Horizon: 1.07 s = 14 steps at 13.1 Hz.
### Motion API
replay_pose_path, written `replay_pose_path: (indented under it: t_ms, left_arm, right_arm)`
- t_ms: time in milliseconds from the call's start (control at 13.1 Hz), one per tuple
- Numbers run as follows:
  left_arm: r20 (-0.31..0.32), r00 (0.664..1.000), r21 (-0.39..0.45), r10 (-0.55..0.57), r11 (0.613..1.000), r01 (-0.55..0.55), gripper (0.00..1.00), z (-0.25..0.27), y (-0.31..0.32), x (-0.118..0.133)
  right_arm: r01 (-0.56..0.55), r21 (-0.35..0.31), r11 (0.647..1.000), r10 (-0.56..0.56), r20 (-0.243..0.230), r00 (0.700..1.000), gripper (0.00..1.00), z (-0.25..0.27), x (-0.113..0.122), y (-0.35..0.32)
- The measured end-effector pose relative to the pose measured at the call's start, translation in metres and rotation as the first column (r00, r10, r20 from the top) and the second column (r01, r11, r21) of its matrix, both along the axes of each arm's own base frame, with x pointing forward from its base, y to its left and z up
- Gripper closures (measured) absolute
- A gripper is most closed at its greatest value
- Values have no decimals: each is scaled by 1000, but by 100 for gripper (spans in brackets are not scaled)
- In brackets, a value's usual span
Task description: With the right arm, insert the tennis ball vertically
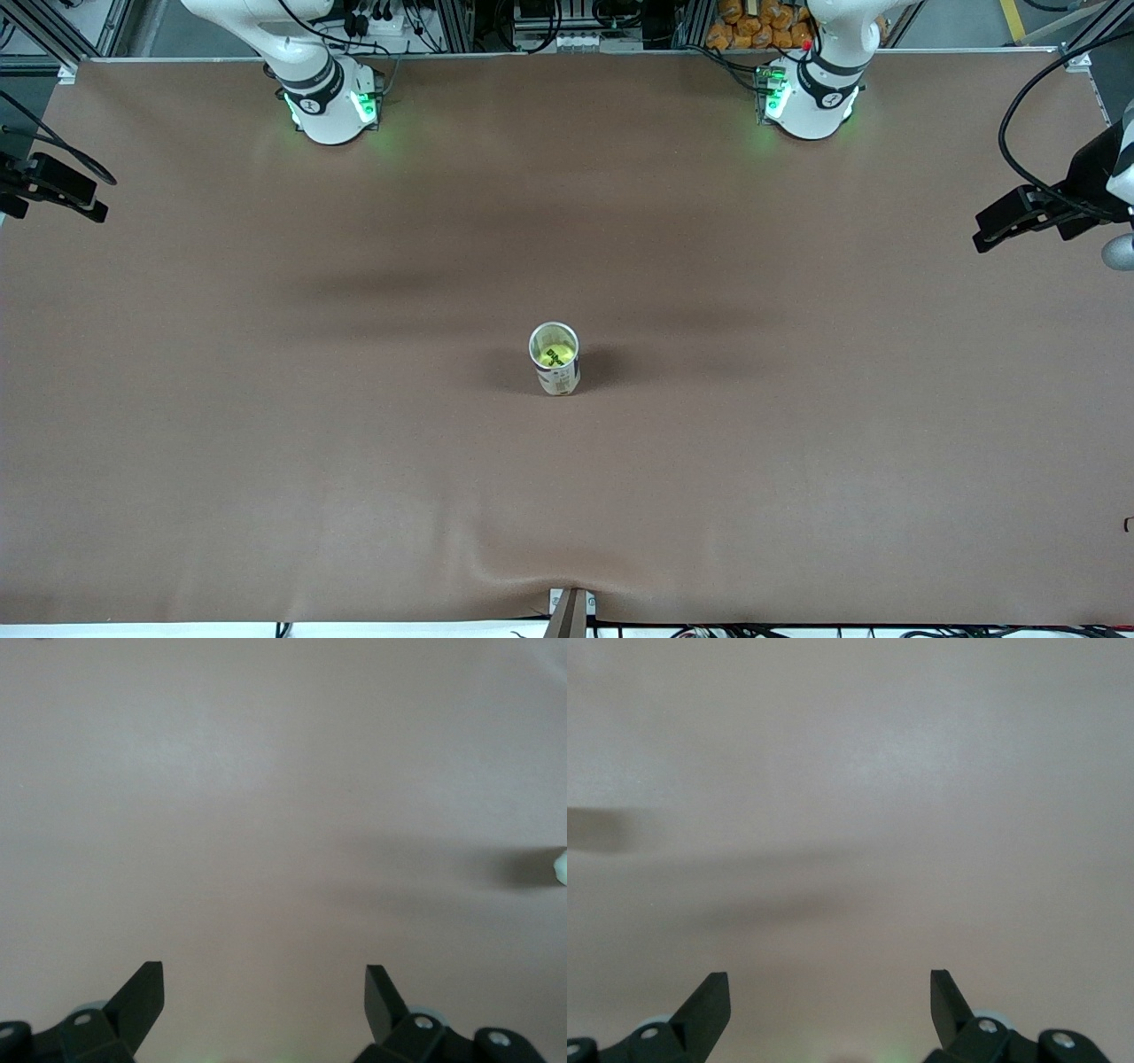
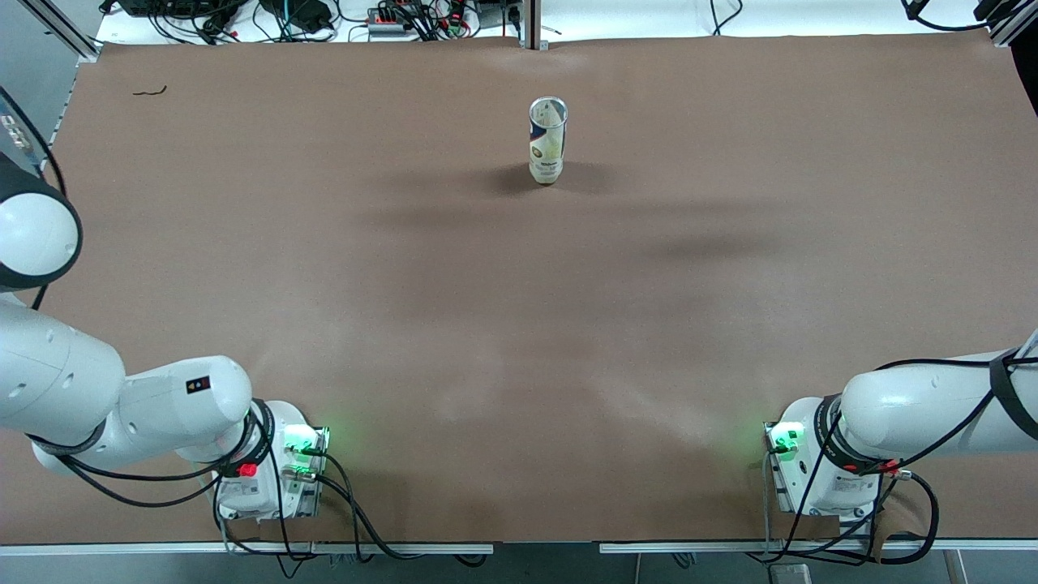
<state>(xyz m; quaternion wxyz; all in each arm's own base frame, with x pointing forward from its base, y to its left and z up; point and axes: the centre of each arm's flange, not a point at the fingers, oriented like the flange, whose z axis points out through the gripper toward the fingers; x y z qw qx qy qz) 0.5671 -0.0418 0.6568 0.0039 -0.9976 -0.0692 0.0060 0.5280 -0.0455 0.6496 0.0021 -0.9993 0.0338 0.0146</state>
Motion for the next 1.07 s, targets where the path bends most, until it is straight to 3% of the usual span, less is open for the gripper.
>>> replay_pose_path:
  t_ms: [533,1066]
  left_arm:
    - [-44,999,1,13,1000,-13,0,-11,20,-16]
    - [-40,999,9,20,1000,-19,0,-7,23,-44]
  right_arm:
    - [-7,0,1000,7,2,1000,0,0,1,4]
    - [-8,0,1000,8,2,1000,0,0,1,4]
